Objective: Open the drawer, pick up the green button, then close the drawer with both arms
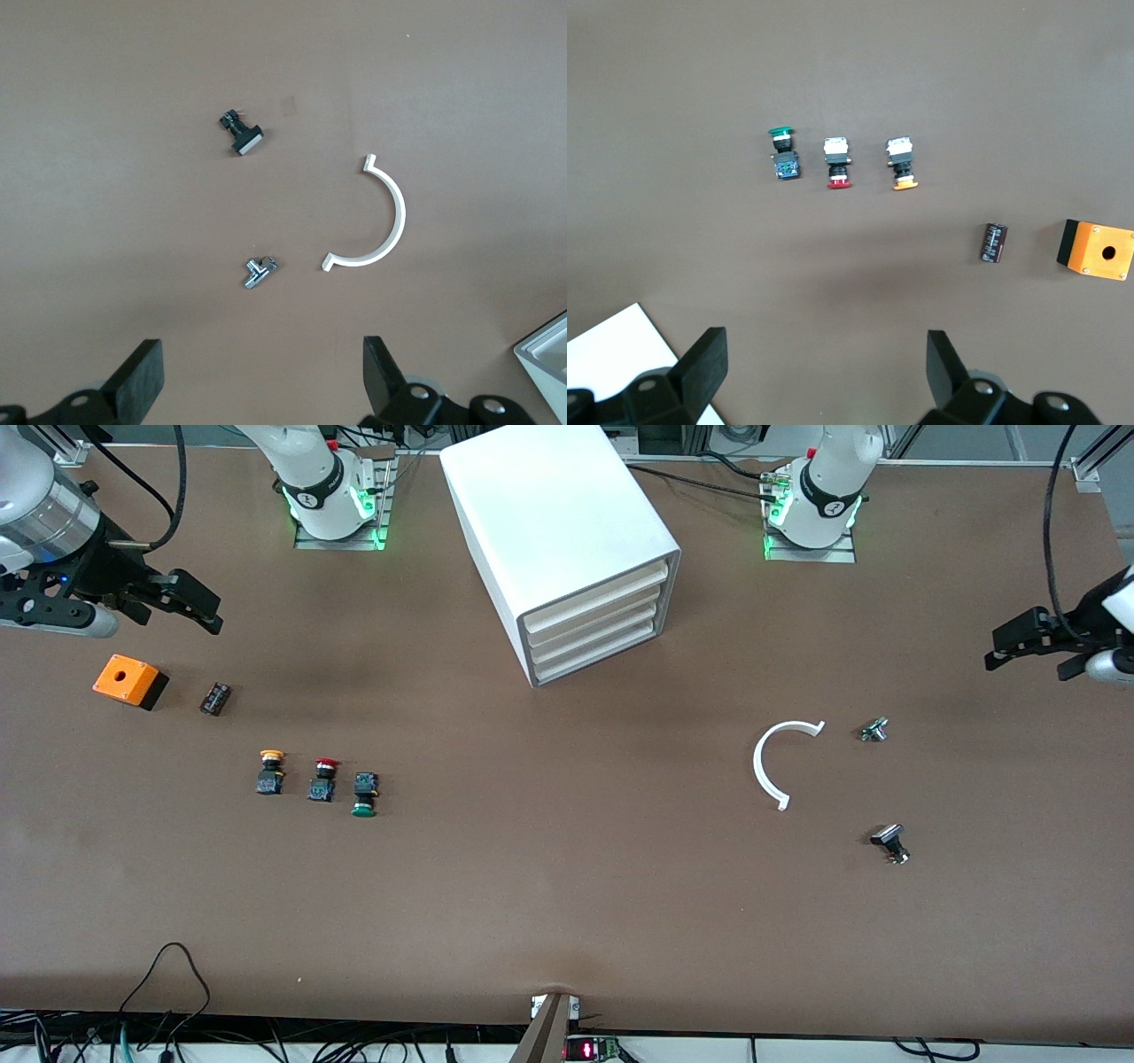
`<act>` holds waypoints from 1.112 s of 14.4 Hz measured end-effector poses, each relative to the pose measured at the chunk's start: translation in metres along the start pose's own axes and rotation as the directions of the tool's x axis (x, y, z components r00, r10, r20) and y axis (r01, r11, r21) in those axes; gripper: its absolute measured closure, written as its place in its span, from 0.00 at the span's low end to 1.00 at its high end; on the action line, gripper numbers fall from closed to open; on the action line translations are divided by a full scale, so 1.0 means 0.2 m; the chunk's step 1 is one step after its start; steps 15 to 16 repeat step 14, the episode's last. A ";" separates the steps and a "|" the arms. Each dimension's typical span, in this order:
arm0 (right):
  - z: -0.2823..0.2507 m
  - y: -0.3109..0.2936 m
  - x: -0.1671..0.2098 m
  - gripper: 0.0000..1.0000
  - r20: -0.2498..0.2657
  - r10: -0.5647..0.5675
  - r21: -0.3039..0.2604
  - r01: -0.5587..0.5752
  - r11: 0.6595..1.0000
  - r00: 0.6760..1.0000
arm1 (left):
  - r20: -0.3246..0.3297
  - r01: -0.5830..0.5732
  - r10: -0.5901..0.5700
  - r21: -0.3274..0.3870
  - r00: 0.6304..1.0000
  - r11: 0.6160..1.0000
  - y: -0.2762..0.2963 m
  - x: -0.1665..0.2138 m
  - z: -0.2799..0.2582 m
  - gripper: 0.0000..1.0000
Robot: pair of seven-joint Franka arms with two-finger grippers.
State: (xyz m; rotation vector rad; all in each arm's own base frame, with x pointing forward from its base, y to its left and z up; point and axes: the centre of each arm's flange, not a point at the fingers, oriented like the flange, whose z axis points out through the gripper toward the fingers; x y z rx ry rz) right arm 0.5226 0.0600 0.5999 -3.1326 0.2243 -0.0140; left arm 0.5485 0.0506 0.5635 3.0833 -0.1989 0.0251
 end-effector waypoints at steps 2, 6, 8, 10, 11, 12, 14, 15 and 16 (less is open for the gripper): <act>0.00 0.02 0.00 0.00 0.000 -0.004 0.000 0.004 1.000 1.000 | -0.005 -0.016 0.016 0.012 1.000 1.000 0.03 0.01 0.00 0.01; -0.01 0.02 0.00 0.00 -0.002 -0.030 0.000 0.030 1.000 1.000 | -0.010 -0.030 0.030 0.016 0.999 0.999 0.07 0.04 -0.01 0.01; -0.02 0.02 0.01 0.00 -0.008 -0.042 0.001 0.042 0.999 0.999 | -0.013 -0.036 0.036 0.017 0.999 0.999 0.08 0.04 -0.02 0.01; -0.04 0.02 0.01 0.00 -0.016 -0.047 0.002 0.047 0.999 0.999 | -0.012 -0.035 0.035 0.017 0.999 0.999 0.08 0.04 -0.02 0.01; -0.04 0.02 0.01 0.00 -0.018 -0.049 0.002 0.049 0.999 0.999 | -0.012 -0.035 0.035 0.017 0.999 0.999 0.08 0.05 -0.02 0.01; -0.05 0.02 0.01 0.00 -0.020 -0.053 0.002 0.053 0.999 0.998 | -0.011 -0.035 0.036 0.017 0.999 0.999 0.08 0.05 -0.02 0.01; -0.05 0.02 0.01 0.00 -0.020 -0.066 0.002 0.066 0.998 0.998 | -0.006 -0.036 0.036 0.016 0.999 0.999 0.08 0.04 -0.02 0.01; -0.05 0.02 0.01 0.00 -0.020 -0.066 0.002 0.066 0.998 0.998 | -0.006 -0.036 0.036 0.016 0.999 0.999 0.08 0.04 -0.02 0.01; -0.05 0.02 0.01 0.00 -0.020 -0.066 0.002 0.066 0.998 0.998 | -0.006 -0.036 0.036 0.016 0.999 0.999 0.08 0.04 -0.02 0.01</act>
